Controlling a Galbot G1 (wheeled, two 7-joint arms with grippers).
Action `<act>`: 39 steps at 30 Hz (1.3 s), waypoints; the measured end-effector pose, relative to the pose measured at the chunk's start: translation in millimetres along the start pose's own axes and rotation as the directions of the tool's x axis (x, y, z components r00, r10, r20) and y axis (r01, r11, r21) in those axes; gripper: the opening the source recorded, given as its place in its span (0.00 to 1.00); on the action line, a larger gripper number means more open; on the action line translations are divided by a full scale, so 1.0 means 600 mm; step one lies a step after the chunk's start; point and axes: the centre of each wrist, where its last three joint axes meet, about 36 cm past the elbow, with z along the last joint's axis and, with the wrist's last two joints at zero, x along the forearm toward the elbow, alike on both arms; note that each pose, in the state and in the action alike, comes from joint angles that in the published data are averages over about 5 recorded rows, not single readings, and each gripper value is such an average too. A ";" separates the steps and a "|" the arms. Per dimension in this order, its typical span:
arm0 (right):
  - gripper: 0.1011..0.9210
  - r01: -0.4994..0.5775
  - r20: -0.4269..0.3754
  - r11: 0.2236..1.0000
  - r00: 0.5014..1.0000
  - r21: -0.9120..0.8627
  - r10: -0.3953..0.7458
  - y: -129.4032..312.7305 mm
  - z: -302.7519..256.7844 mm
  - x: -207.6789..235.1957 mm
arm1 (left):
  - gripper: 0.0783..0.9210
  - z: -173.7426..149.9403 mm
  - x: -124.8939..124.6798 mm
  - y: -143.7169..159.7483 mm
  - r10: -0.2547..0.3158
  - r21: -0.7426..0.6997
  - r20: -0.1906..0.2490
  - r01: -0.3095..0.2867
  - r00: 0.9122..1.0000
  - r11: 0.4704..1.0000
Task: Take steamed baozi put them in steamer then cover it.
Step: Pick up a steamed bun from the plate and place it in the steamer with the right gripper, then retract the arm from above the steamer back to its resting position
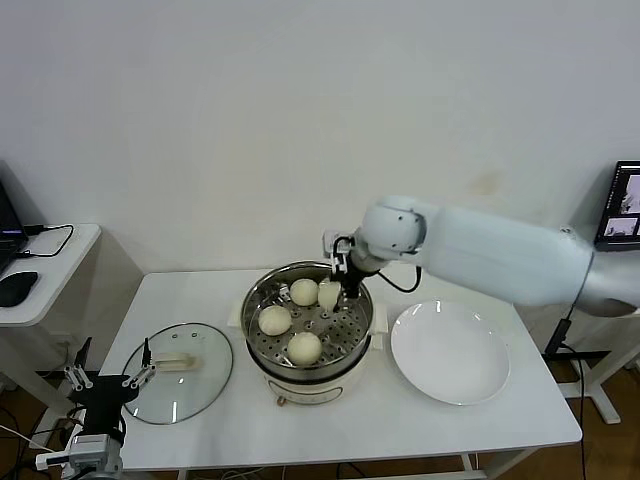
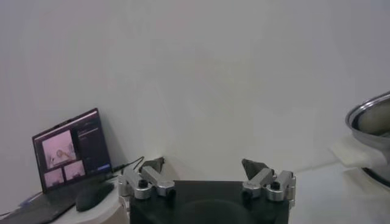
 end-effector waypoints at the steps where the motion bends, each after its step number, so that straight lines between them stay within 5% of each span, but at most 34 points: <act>1: 0.64 0.001 -0.006 1.000 1.000 0.000 -0.001 0.001 0.000 -0.006 | 0.88 0.000 0.000 0.000 -0.001 0.000 -0.001 0.001 1.000 1.000; 6: 0.66 -0.001 -0.029 1.000 1.000 -0.003 0.001 0.008 0.004 -0.028 | 0.88 0.001 0.000 -0.002 -0.002 0.004 -0.001 0.002 1.000 1.000; 16: 0.87 -0.018 -0.015 1.000 1.000 -0.017 0.018 0.017 0.012 -0.024 | 0.88 -0.003 0.000 -0.002 -0.001 0.003 0.005 0.001 1.000 1.000; 27: 0.88 -0.155 0.153 0.986 0.975 -0.059 0.163 0.058 0.067 0.044 | 0.88 0.002 -0.006 -0.006 0.001 0.011 0.007 -0.001 1.000 1.000; 33: 0.88 -0.299 0.312 0.935 0.885 -0.193 0.347 0.116 0.133 0.037 | 0.88 0.010 -0.009 -0.009 0.000 0.012 0.009 0.000 1.000 1.000; 39: 0.88 -0.401 0.444 0.836 0.714 -0.374 0.541 0.176 0.189 -0.009 | 0.88 0.019 -0.013 -0.016 0.000 0.022 0.011 0.000 1.000 1.000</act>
